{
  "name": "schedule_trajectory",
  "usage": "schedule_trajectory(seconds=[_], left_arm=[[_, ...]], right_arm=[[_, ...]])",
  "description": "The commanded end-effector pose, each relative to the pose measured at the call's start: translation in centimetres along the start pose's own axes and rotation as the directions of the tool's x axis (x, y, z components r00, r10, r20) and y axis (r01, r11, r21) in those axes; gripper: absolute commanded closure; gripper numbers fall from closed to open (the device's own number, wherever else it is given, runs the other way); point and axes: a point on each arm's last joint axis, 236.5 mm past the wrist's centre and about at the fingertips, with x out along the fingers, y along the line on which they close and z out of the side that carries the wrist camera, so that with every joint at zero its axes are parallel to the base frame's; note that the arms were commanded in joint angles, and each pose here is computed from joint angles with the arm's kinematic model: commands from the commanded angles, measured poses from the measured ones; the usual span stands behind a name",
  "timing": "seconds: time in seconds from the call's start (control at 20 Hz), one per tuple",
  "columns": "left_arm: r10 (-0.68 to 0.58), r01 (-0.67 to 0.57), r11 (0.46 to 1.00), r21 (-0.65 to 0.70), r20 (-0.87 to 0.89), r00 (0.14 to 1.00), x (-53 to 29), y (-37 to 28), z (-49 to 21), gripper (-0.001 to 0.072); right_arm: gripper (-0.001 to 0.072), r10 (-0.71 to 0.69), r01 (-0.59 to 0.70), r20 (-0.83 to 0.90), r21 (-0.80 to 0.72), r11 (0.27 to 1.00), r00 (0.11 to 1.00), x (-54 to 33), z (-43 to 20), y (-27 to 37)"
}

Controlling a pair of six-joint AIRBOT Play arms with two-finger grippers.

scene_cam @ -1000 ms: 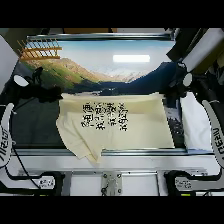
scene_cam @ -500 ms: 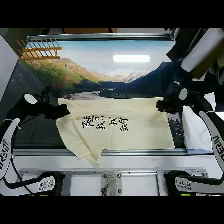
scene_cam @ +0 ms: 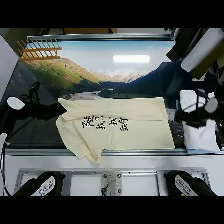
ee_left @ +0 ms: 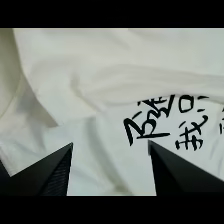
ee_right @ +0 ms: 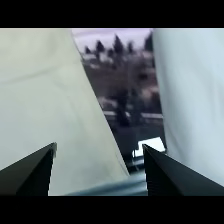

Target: Fold the clothes and pants, and hang the long-sleeved shirts on hangers.

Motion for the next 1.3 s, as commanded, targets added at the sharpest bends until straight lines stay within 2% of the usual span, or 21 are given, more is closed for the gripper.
schedule_trajectory(seconds=[0.0,0.15,0.4,0.9,0.95,1.05,1.1,1.15,1.25], left_arm=[[-0.02,0.019,0.998,0.063,0.009,1.0,-0.4,-2.1,-2.5,0.0214],[-0.031,0.031,0.994,0.104,0.003,1.0,0.1,-3.3,-3.8,0.0215],[-0.035,0.035,0.992,0.117,0.0,0.999,0.2,-3.7,-3.9,0.0214],[-0.035,0.035,0.992,0.118,-0.001,0.999,0.2,-3.7,-3.9,0.0214],[-0.035,0.035,0.992,0.118,-0.001,0.999,0.2,-3.7,-3.9,0.0214],[-0.034,0.034,0.992,0.119,-0.003,0.999,0.2,-3.7,-4.0,0.0214],[-0.028,0.029,0.992,0.121,-0.013,1.0,0.2,-3.5,-4.2,0.0214],[-0.017,0.022,0.992,0.122,-0.036,0.999,0.2,-3.2,-4.7,0.0214],[0.067,-0.058,0.996,0.069,-0.127,0.99,-0.1,-0.6,-6.9,0.0214]], right_arm=[[0.0125,0.017,0.02,-0.115,0.313,0.949,0.993,1.8,-8.2,-3.7],[0.0125,0.109,-0.03,-0.13,0.499,0.866,0.986,4.4,-11.6,-3.5],[0.0126,0.226,-0.154,-0.055,0.574,0.804,0.973,6.7,-11.3,-1.0],[0.0128,0.22,-0.171,-0.053,0.465,0.868,0.974,8.5,-10.7,1.4],[0.015,0.221,-0.173,-0.052,0.464,0.869,0.974,8.5,-10.7,1.4],[0.0517,0.22,-0.175,-0.051,0.446,0.878,0.974,8.4,-10.6,1.4],[0.0661,0.22,-0.178,-0.049,0.435,0.883,0.974,8.4,-10.6,1.4],[0.0702,0.221,-0.179,-0.048,0.435,0.882,0.974,8.3,-10.6,1.5],[0.0701,0.222,-0.182,-0.045,0.432,0.883,0.974,8.2,-10.6,1.5]])
